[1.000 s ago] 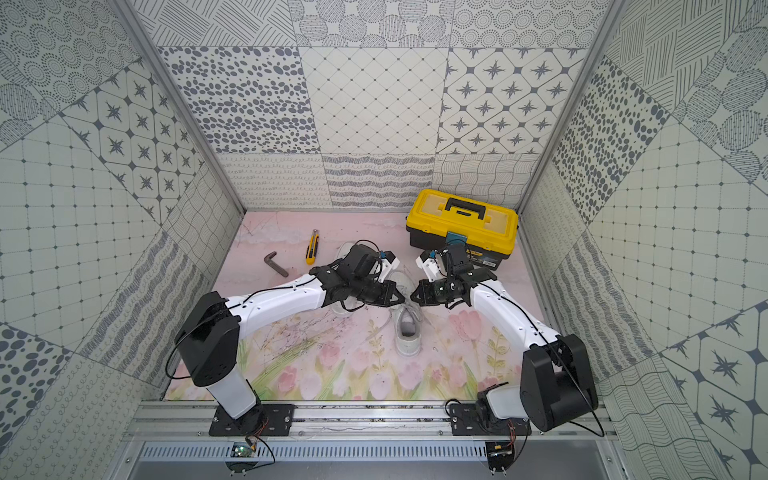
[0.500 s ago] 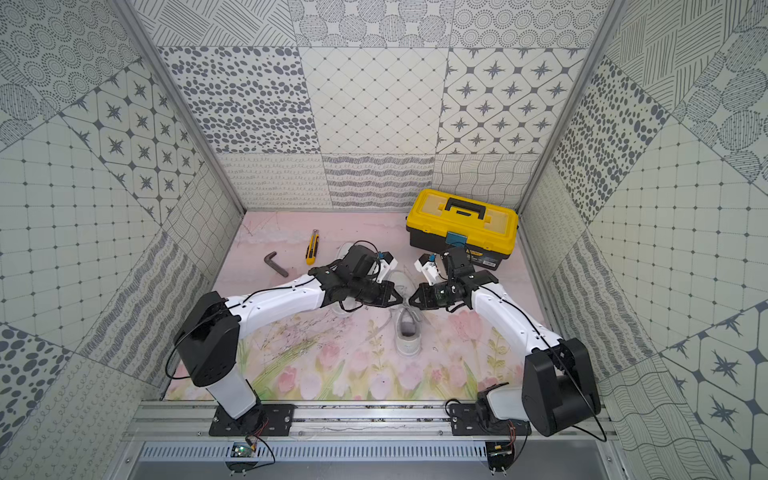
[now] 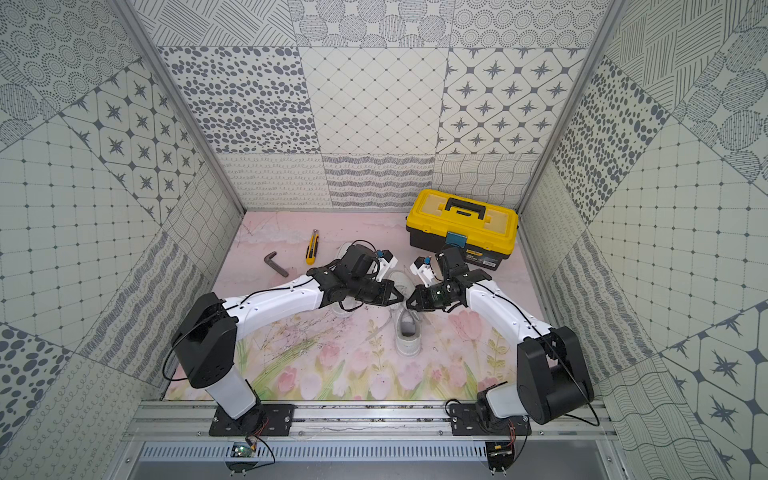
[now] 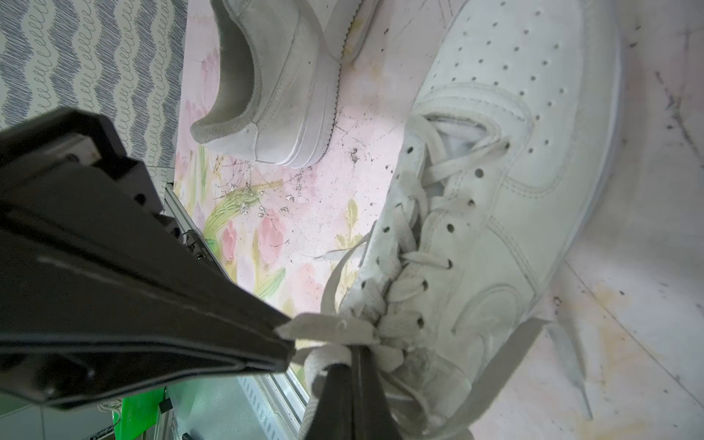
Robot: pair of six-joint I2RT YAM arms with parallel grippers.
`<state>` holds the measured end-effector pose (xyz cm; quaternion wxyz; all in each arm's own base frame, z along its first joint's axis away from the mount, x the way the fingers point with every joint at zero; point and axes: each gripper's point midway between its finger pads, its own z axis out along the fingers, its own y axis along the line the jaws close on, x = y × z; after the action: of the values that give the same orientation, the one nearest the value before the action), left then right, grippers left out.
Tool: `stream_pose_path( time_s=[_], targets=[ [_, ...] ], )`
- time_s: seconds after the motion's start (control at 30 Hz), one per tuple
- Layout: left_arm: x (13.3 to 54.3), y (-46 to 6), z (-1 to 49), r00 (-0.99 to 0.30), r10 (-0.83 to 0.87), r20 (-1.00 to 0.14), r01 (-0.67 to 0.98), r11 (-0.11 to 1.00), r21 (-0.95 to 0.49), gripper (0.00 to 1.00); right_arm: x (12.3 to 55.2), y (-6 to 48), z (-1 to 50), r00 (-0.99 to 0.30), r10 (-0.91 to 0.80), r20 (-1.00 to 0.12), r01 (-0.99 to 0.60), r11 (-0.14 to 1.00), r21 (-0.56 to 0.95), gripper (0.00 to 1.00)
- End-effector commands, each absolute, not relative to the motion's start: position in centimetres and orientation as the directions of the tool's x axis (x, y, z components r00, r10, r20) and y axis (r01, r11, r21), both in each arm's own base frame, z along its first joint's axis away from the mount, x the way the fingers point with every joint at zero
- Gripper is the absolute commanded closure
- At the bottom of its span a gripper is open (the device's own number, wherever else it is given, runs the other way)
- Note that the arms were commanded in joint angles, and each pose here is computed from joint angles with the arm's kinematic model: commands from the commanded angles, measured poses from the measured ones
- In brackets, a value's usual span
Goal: Tie the shoes
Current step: Cross the shoelace with the shoelace.
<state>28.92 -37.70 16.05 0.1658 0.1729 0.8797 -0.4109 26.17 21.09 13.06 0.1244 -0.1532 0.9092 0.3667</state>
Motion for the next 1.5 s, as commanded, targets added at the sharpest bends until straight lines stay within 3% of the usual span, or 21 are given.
stream_pose_path(
  time_s=[0.0,0.77,1.47],
  targets=[
    [28.9,-38.2,17.4,-0.867,0.171,-0.467,0.477,0.554,-0.682,1.0,26.8,21.7,13.1,-0.907,-0.202,-0.369,-0.403,0.67,0.624,1.0],
    [28.4,-38.5,17.1,-0.876,0.186,-0.445,0.469,0.544,-0.696,1.0,27.9,21.4,13.8,-0.915,-0.156,-0.372,-0.374,0.676,0.635,1.0],
    [28.5,-38.5,16.7,-0.882,0.18,-0.436,0.458,0.55,-0.699,1.0,27.2,22.3,15.9,-0.906,-0.158,-0.393,-0.402,0.614,0.679,1.0]
  ],
)
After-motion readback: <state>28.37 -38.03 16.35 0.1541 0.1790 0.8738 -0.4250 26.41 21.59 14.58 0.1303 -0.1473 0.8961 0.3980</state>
